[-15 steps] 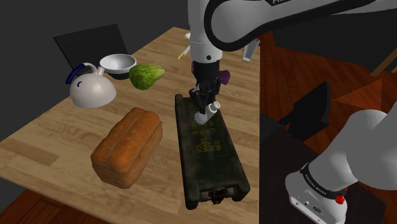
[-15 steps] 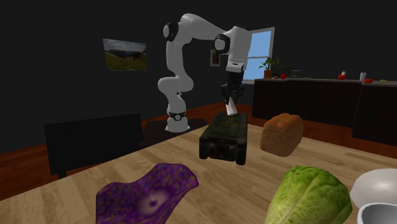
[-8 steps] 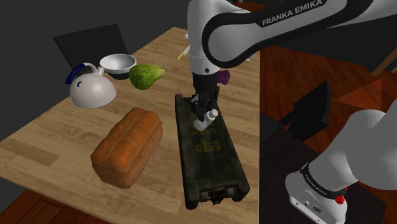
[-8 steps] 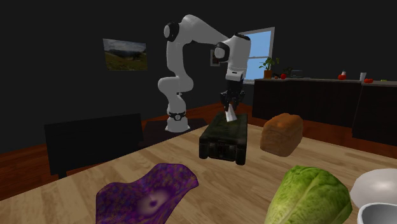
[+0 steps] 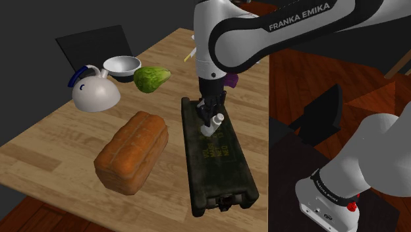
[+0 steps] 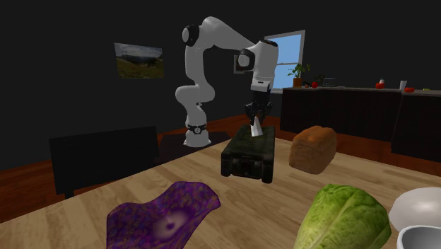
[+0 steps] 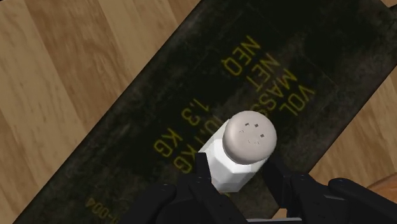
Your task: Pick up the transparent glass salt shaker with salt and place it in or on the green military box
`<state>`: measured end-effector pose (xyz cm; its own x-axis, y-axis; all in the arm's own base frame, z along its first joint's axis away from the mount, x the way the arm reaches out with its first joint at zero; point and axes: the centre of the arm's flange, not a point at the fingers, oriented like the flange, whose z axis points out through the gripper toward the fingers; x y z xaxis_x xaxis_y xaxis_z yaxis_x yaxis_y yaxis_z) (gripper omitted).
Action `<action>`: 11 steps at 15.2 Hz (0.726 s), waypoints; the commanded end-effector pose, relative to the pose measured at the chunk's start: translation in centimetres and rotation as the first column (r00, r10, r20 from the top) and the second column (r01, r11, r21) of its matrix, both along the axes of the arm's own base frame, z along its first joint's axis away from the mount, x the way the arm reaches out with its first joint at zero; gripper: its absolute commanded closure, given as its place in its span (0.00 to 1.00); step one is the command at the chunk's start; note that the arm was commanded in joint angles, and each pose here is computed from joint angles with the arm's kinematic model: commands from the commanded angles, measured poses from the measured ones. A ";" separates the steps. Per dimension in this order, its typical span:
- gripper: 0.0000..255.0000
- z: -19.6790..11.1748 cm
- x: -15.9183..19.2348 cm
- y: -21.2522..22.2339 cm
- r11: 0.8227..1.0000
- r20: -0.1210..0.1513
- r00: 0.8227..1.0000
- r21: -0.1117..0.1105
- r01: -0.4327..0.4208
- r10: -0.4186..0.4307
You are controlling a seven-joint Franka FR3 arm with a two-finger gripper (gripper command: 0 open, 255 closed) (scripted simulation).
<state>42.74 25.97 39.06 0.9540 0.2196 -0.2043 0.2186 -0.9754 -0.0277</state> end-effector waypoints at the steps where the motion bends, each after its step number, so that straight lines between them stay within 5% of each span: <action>1: 1.00 -0.4 -0.1 0.0 1.000 -0.008 1.000 -0.004 0.000 0.000; 2: 0.00 -0.4 -0.1 0.0 1.000 -0.008 1.000 -0.004 0.000 0.000; 7: 0.00 -0.4 -0.1 0.0 1.000 -0.008 1.000 -0.004 0.000 0.000; 11: 0.00 4.5 1.0 0.1 1.000 -0.008 1.000 -0.004 0.000 0.000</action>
